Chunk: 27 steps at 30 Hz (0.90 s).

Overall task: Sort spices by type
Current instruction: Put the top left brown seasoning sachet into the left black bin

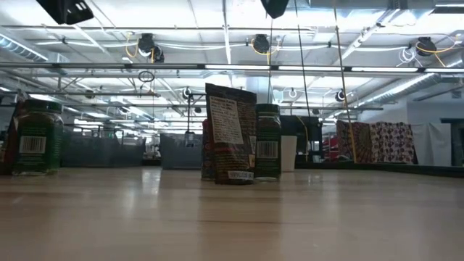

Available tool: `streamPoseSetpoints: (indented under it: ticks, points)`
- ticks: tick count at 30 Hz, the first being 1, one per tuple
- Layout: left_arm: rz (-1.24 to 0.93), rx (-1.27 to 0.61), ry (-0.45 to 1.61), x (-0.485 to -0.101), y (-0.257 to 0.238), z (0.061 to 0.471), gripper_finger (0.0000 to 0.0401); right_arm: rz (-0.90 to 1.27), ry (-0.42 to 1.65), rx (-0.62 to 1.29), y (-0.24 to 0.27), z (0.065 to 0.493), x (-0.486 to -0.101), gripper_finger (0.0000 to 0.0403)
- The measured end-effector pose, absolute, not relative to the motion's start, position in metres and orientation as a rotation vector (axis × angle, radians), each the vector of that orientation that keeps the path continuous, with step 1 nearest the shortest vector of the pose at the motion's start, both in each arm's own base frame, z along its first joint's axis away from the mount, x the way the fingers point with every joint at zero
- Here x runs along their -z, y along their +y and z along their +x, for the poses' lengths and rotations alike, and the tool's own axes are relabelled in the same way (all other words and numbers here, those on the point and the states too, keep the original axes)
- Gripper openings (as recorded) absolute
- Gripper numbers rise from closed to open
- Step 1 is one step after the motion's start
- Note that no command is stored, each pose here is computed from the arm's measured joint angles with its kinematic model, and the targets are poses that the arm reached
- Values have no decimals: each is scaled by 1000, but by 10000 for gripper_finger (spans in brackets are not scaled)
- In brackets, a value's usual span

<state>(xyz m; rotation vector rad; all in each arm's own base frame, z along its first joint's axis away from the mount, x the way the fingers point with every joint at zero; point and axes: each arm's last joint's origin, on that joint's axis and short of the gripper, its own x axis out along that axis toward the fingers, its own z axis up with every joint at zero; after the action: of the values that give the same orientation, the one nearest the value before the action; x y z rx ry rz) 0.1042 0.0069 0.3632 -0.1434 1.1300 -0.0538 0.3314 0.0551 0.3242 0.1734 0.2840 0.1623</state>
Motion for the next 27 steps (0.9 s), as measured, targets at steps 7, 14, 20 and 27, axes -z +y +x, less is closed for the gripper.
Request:
streamPoseSetpoints:
  ticks: [7, 14, 20, 27]
  points:
    - [-95, 55, 1197, -354, 9, 112, 47, 174, 292, -171, 59, 331, -324, 0]
    - [-48, 108, 1322, -328, 10, 121, 170, 173, 297, -167, 58, 331, -323, 0]
    - [41, 195, 1382, -315, 10, 129, 246, 163, 297, -164, 58, 330, -323, 0]
    - [171, 294, 1421, -305, 12, 136, 254, 122, 311, -164, 57, 330, -321, 0]
